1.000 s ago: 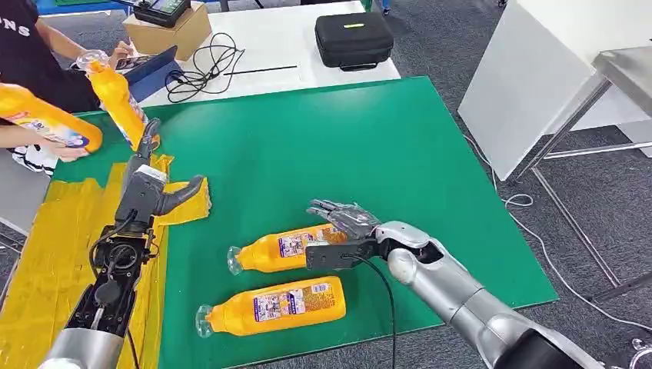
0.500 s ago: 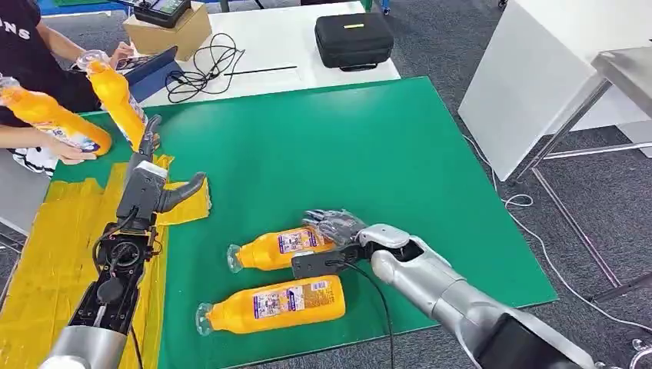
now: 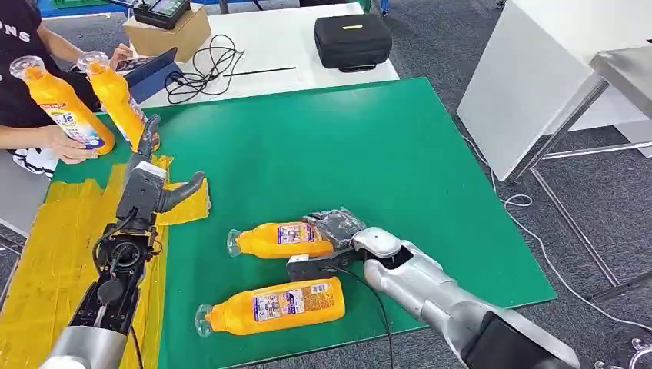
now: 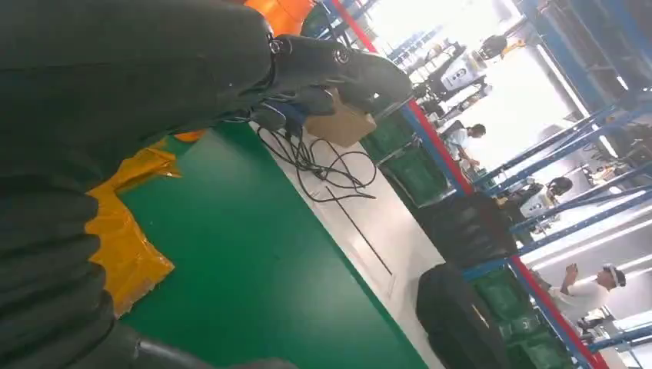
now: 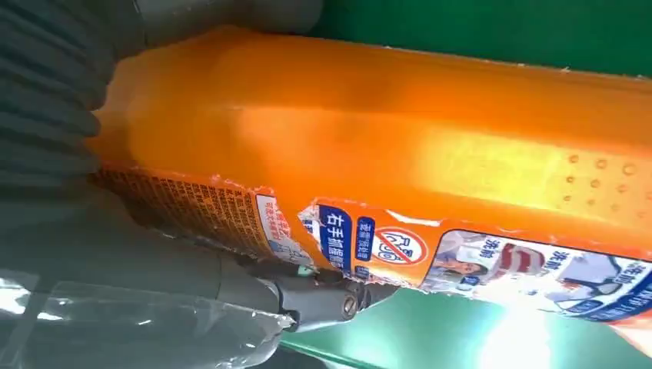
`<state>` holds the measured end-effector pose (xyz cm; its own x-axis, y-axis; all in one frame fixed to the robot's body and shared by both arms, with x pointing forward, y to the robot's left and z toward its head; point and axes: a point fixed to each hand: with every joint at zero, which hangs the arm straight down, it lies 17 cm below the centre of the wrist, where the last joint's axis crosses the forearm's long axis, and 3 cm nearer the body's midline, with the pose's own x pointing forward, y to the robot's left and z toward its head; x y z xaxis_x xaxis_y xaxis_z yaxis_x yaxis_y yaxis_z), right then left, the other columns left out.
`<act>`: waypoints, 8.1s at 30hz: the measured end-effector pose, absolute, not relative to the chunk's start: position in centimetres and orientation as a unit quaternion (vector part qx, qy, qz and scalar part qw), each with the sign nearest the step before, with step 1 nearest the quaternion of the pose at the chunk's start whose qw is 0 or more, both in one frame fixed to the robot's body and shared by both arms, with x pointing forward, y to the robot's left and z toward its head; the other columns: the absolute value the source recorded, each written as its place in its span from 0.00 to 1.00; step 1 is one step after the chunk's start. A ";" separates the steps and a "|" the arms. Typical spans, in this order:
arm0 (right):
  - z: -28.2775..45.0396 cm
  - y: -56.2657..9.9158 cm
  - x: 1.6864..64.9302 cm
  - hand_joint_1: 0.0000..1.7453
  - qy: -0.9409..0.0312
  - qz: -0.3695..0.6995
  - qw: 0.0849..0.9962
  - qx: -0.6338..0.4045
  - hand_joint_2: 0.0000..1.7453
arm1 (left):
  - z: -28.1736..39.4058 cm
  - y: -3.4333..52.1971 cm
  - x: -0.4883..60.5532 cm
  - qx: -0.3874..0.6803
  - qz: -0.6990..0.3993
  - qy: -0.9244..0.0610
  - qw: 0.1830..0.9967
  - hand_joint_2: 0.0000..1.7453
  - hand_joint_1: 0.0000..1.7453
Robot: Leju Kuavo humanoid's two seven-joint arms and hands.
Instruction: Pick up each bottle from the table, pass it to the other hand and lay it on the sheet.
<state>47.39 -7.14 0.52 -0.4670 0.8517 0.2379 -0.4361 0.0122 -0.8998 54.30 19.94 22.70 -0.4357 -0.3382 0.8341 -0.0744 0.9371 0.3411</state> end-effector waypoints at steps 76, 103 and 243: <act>24.3 -8.7 46.9 1.00 -0.867 0.185 0.428 -0.175 1.00 | 22.3 2.0 47.6 -0.396 -0.032 -0.689 0.606 1.00 0.00; 22.3 -7.4 48.1 1.00 -0.849 0.213 0.449 -0.180 1.00 | 27.0 8.2 47.2 -0.286 0.019 -0.795 0.535 1.00 0.00; 22.5 -19.2 38.4 0.00 -0.852 0.062 0.518 -0.053 1.00 | 16.1 22.9 60.4 0.512 -0.627 -0.498 0.311 1.00 1.00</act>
<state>38.35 -19.23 22.46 -0.4584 0.1541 0.8753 0.0268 0.9868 -0.1598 60.39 22.86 16.06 -0.2825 -0.9001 -0.3317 -0.1185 -0.3104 0.9432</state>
